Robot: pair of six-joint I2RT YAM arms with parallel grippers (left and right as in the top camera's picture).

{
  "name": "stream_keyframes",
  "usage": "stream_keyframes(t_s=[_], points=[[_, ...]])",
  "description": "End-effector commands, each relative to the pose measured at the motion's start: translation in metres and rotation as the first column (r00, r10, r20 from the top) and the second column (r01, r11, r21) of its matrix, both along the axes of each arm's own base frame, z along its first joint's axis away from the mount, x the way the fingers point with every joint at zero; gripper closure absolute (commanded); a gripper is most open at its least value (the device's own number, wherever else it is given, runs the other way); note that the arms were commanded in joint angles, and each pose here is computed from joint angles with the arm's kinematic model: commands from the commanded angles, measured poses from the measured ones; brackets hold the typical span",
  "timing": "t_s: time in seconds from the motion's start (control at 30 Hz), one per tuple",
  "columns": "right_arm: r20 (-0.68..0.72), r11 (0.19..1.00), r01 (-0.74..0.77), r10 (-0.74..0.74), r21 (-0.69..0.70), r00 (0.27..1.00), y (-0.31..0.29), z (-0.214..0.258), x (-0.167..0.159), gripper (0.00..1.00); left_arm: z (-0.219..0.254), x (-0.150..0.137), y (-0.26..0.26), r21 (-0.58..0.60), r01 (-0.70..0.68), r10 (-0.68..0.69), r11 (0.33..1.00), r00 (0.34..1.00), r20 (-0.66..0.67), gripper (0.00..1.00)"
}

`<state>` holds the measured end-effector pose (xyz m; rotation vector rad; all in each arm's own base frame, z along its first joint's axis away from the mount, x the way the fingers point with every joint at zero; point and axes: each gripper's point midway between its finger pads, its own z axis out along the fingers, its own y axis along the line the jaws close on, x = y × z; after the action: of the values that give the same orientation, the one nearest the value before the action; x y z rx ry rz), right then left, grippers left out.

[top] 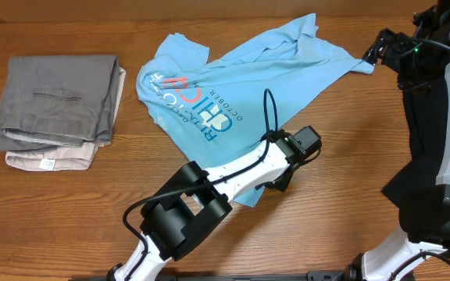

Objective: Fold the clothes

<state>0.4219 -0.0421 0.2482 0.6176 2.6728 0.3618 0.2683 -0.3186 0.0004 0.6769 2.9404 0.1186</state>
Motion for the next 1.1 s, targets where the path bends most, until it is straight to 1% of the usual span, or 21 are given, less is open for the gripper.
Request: stream_keyframes(t_s=[0.0, 0.07, 0.17, 0.3, 0.5, 0.57, 0.67, 0.73, 0.83, 0.9, 0.97, 1.07], points=[[0.009, 1.000, -0.001, 0.001, 0.002, 1.000, 0.001, 0.003, 0.001, 0.00, -0.017, -0.010, 0.013, 0.041, -0.011, 0.013, 0.999, 0.999, -0.050, 0.96], [0.010, 1.000, -0.001, 0.001, 0.002, 1.000, 0.000, 0.003, 0.001, 0.00, -0.016, -0.012, 0.012, 0.037, -0.011, 0.013, 0.999, 0.998, -0.064, 0.96], [0.009, 1.000, -0.001, 0.001, 0.002, 1.000, 0.001, 0.003, 0.001, 0.00, -0.007, -0.014, 0.016, 0.061, -0.010, 0.015, 0.998, 0.997, -0.079, 0.96], [0.013, 1.000, 0.000, 0.000, 0.003, 1.000, 0.001, 0.003, 0.002, 0.00, 0.016, -0.014, 0.019, 0.072, -0.013, 0.019, 0.997, 0.997, -0.077, 0.96], [0.013, 1.000, -0.002, 0.002, 0.014, 1.000, 0.002, 0.003, 0.001, 0.00, 0.062, -0.007, 0.037, 0.084, -0.026, 0.025, 0.996, 1.000, 0.008, 0.96], [0.024, 1.000, -0.006, 0.006, 0.019, 1.000, 0.003, 0.005, 0.003, 0.00, 0.077, -0.003, 0.040, 0.069, -0.033, 0.030, 0.997, 0.999, 0.046, 0.96], [-0.005, 1.000, -0.014, 0.014, 0.020, 1.000, 0.004, 0.000, -0.002, 0.00, 0.093, 0.001, 0.044, 0.042, -0.047, 0.044, 0.998, 0.997, 0.070, 0.96], [-0.031, 1.000, -0.003, 0.003, -0.002, 1.000, 0.000, -0.006, -0.005, 0.00, 0.097, 0.003, 0.048, 0.038, -0.058, 0.055, 0.998, 0.996, 0.072, 0.96], [-0.092, 0.998, 0.056, -0.060, -0.037, 0.994, -0.010, -0.026, -0.009, 0.00, 0.097, 0.005, 0.056, 0.051, -0.075, 0.072, 0.996, 0.995, 0.063, 0.96], [-0.135, 0.996, 0.080, -0.086, -0.049, 0.987, -0.014, -0.046, -0.010, 0.01, 0.097, 0.004, 0.061, 0.065, -0.077, 0.074, 0.995, 0.996, 0.055, 0.96], [-0.157, 0.996, 0.078, -0.084, -0.042, 0.984, -0.014, -0.069, -0.007, 0.05, 0.097, 0.002, 0.066, 0.081, -0.077, 0.073, 0.994, 0.996, 0.042, 0.96], [-0.146, 0.998, 0.065, -0.064, 0.003, 0.987, -0.008, -0.098, 0.005, 0.08, 0.101, -0.005, 0.075, 0.113, -0.076, 0.074, 0.991, 0.997, 0.019, 0.96]])
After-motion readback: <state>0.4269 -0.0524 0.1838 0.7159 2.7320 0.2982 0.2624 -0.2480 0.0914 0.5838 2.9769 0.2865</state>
